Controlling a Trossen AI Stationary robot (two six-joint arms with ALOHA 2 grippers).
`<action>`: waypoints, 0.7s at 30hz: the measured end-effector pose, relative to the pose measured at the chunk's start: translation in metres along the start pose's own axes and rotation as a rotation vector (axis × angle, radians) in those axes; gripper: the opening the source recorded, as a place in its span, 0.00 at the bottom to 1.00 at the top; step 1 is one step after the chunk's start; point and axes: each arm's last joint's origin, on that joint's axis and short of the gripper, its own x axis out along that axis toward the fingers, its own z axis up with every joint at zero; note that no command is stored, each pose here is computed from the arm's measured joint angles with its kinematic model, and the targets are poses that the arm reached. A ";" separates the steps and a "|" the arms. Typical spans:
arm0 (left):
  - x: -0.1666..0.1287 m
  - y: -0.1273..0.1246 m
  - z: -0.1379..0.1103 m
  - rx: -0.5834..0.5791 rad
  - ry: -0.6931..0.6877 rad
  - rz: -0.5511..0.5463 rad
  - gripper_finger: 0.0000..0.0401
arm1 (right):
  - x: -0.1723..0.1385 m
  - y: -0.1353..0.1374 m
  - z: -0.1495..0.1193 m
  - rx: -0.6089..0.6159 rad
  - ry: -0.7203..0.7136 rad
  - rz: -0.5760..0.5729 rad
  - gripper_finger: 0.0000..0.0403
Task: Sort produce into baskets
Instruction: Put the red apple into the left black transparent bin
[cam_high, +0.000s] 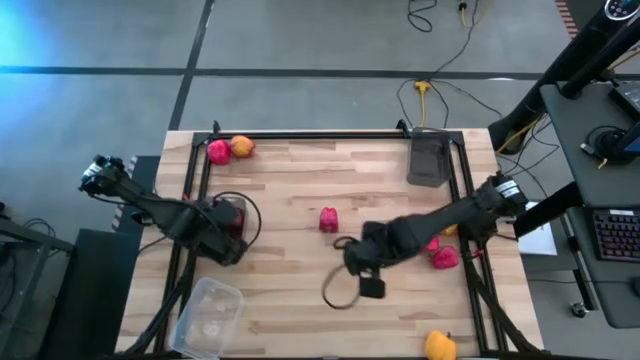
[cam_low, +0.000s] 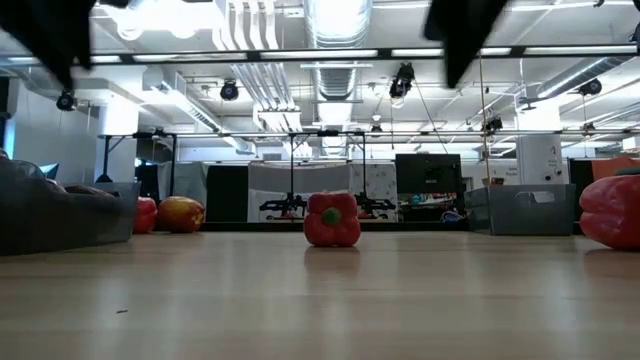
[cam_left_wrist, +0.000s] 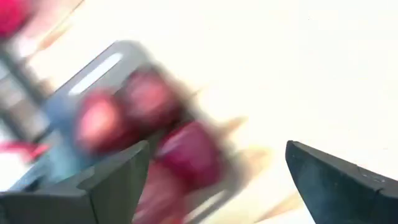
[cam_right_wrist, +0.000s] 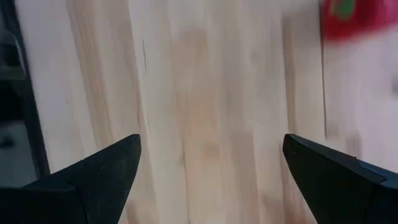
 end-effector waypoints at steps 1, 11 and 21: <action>-0.005 -0.006 0.003 -0.010 -0.058 -0.055 0.88 | -0.001 0.004 -0.007 0.004 0.032 -0.016 0.95; -0.026 -0.092 0.015 -0.065 -0.512 -0.503 0.88 | 0.008 0.027 -0.080 0.101 0.326 -0.281 0.95; -0.006 -0.139 0.003 0.090 -0.560 -0.492 0.88 | 0.006 -0.004 -0.118 0.237 0.321 -0.258 0.95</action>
